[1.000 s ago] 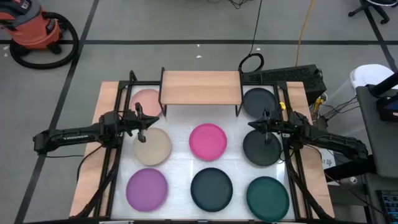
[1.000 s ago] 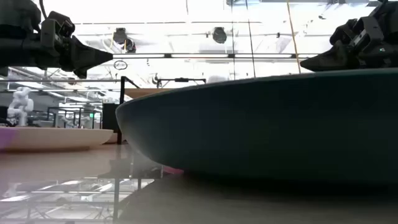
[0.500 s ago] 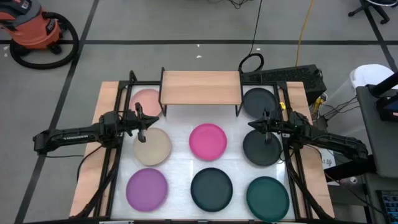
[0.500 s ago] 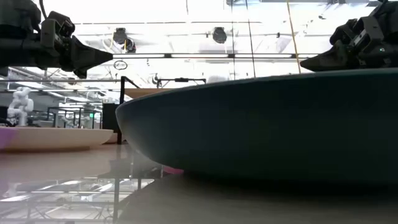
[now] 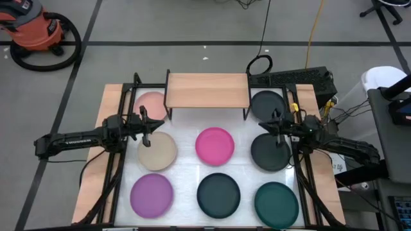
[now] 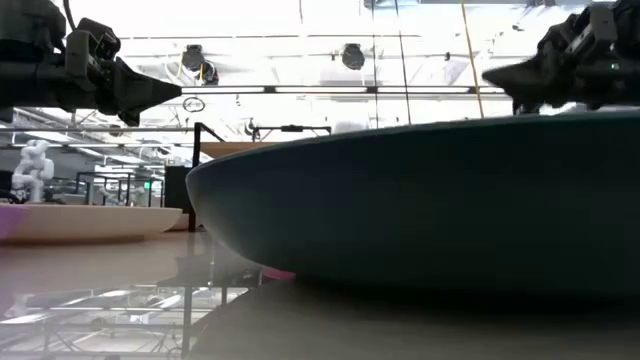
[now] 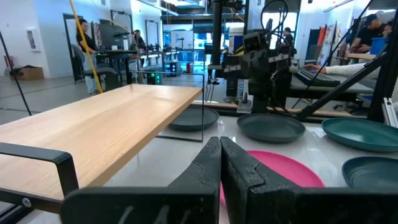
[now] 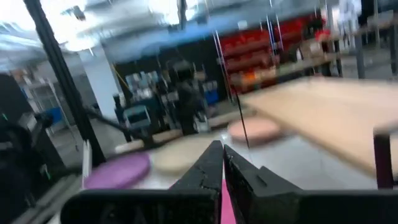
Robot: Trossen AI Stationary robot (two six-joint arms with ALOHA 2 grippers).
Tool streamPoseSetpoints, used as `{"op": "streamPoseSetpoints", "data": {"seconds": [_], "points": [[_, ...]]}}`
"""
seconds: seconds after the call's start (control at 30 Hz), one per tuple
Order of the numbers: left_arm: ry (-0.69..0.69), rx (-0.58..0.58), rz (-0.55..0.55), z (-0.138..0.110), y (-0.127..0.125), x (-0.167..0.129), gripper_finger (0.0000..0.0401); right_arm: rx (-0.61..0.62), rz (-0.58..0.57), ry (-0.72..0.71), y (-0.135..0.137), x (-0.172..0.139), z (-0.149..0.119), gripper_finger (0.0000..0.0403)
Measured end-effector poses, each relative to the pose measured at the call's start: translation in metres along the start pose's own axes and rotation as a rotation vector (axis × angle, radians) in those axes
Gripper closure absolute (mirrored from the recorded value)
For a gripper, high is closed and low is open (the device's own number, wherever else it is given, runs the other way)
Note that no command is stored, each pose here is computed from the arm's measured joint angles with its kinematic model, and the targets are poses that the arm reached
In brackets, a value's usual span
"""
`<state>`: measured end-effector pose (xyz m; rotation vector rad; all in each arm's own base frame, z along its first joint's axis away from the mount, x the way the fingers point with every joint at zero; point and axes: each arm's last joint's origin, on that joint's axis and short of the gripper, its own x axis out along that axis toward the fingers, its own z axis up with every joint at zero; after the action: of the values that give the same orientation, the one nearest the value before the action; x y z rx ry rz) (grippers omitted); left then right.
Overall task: Place and stack plates onto a shelf
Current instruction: Put the top black plate on the shelf
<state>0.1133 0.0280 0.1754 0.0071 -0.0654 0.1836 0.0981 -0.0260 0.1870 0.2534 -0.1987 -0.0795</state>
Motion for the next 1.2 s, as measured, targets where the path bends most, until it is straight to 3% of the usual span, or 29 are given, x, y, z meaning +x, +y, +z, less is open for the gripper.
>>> {"op": "streamPoseSetpoints", "data": {"seconds": [0.33, 0.5, 0.57, 0.77, 0.9, 1.03, 1.2], "points": [[0.0, 0.0, 0.0, 0.0, 0.0, 0.0, 0.0397, -0.05, 0.107, -0.336, 0.011, -0.006, 0.032, 0.0403], [0.0, 0.0, 0.0, 0.0, 0.0, 0.0, 0.0397, -0.072, 0.065, -0.485, 0.014, -0.011, 0.044, 0.0403], [0.0, 0.0, 0.0, 0.0, 0.0, 0.0, 0.0397, -0.085, 0.027, -0.344, 0.01, -0.005, 0.037, 0.0403], [0.001, 0.0, 0.0, 0.0, 0.0, 0.0, 0.0397, -0.156, -0.167, -0.019, 0.018, 0.005, 0.079, 0.0403], [0.001, 0.0, 0.0, 0.0, 0.0, 0.0, 0.0397, -0.2, -0.338, 0.18, 0.018, 0.01, 0.092, 0.0403], [0.001, 0.0, 0.0, 0.0, 0.0, 0.0, 0.0397, -0.283, -0.401, 0.368, 0.011, 0.017, 0.082, 0.0403], [0.001, 0.0, 0.0, 0.0, 0.0, 0.0, 0.0397, -0.208, -0.441, 0.544, -0.001, 0.032, 0.054, 0.0402]]}}
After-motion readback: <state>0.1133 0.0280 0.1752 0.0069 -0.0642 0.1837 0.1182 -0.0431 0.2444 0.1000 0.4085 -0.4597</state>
